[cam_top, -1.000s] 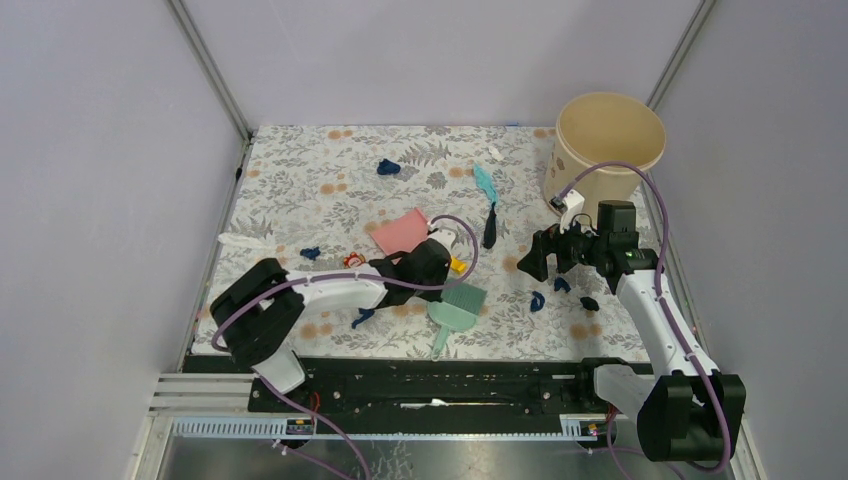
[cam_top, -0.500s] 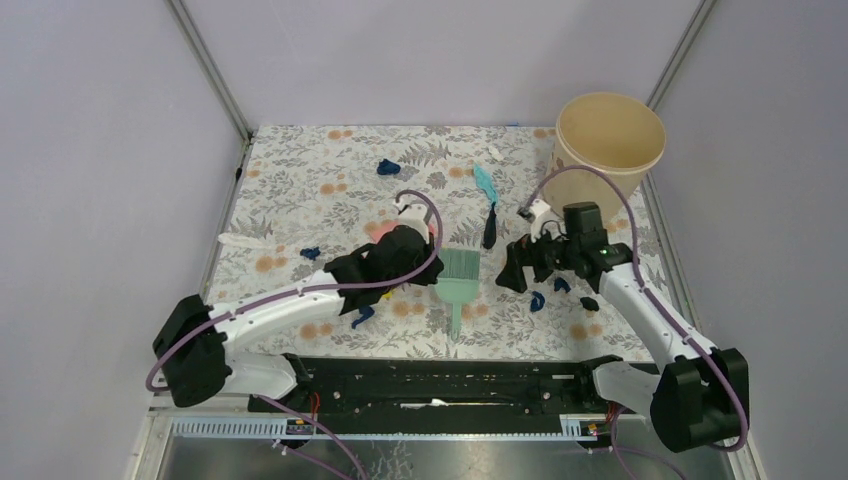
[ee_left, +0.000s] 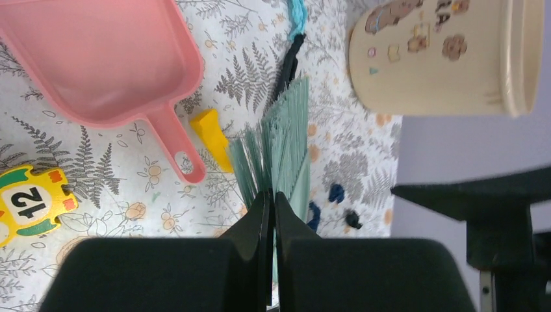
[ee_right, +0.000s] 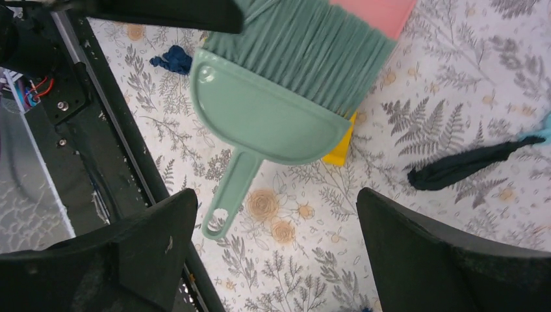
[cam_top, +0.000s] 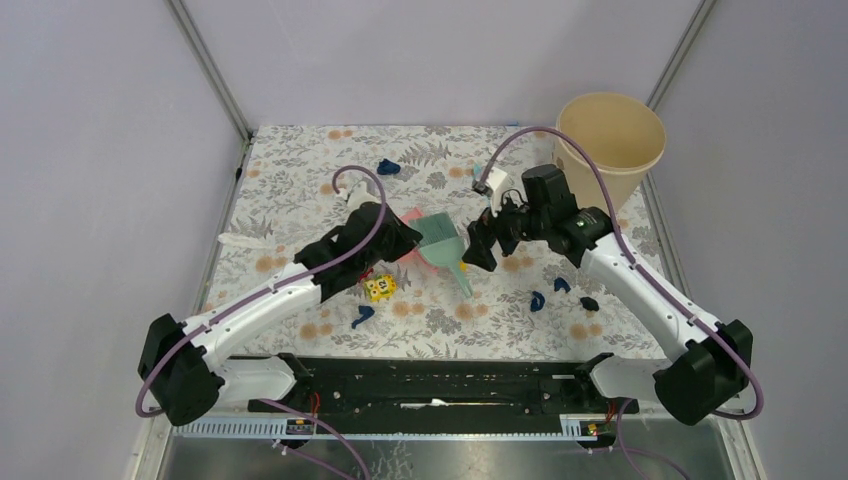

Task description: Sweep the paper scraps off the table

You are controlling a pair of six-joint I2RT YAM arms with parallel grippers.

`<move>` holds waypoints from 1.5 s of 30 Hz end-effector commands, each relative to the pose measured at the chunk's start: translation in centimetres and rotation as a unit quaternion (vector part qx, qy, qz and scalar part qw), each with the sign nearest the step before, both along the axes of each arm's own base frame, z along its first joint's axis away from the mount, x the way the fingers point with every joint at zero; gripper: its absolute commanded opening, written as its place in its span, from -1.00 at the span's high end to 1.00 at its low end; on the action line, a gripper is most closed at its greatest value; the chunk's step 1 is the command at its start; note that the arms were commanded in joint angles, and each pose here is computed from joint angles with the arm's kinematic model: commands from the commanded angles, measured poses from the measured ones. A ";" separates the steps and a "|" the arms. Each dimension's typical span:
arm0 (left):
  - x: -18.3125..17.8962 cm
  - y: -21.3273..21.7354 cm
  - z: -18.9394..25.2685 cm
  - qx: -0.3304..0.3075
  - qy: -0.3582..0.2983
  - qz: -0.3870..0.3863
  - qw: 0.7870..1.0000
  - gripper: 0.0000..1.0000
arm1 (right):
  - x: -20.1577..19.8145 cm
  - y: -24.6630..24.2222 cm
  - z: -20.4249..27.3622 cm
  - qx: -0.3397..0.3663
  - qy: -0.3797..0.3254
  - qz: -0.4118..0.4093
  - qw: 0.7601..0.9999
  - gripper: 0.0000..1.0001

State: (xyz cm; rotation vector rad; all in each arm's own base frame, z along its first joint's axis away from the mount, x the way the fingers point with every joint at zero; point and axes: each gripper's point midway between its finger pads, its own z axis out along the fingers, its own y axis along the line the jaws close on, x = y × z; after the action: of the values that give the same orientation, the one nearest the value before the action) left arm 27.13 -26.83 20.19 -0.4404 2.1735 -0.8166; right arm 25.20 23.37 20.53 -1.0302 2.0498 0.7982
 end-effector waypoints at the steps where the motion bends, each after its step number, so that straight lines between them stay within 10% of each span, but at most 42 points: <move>1: 0.8 -0.1 2.0 -0.115 0.034 0.023 0.993 1.00 | 0.2 0.8 0.5 -0.055 -0.045 0.005 0.997 -0.99; 22: 1.9 1.0 1.1 -0.234 0.115 0.014 0.965 1.00 | -1.5 0.6 -4.6 -0.269 -0.211 0.079 0.937 -0.87; 33: 1.3 0.6 0.0 -0.267 0.140 0.004 0.953 1.00 | -1.8 1.6 -3.5 -0.241 -0.214 0.086 0.943 -0.66; 37: 1.4 0.5 -0.5 -0.274 0.144 -0.002 0.951 1.00 | -5.3 3.0 -2.9 -0.193 -0.160 0.161 0.955 -0.91; 45: 2.1 0.2 -1.0 -0.135 0.084 -0.102 0.982 1.00 | -7.6 4.3 3.2 -0.079 -0.110 0.204 0.970 -0.99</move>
State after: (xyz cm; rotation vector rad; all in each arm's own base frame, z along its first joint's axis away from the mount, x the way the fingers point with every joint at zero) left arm 28.36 -25.83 16.23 -0.7688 2.3238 -1.2567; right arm 18.67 27.02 18.78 -1.6488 1.8311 0.4842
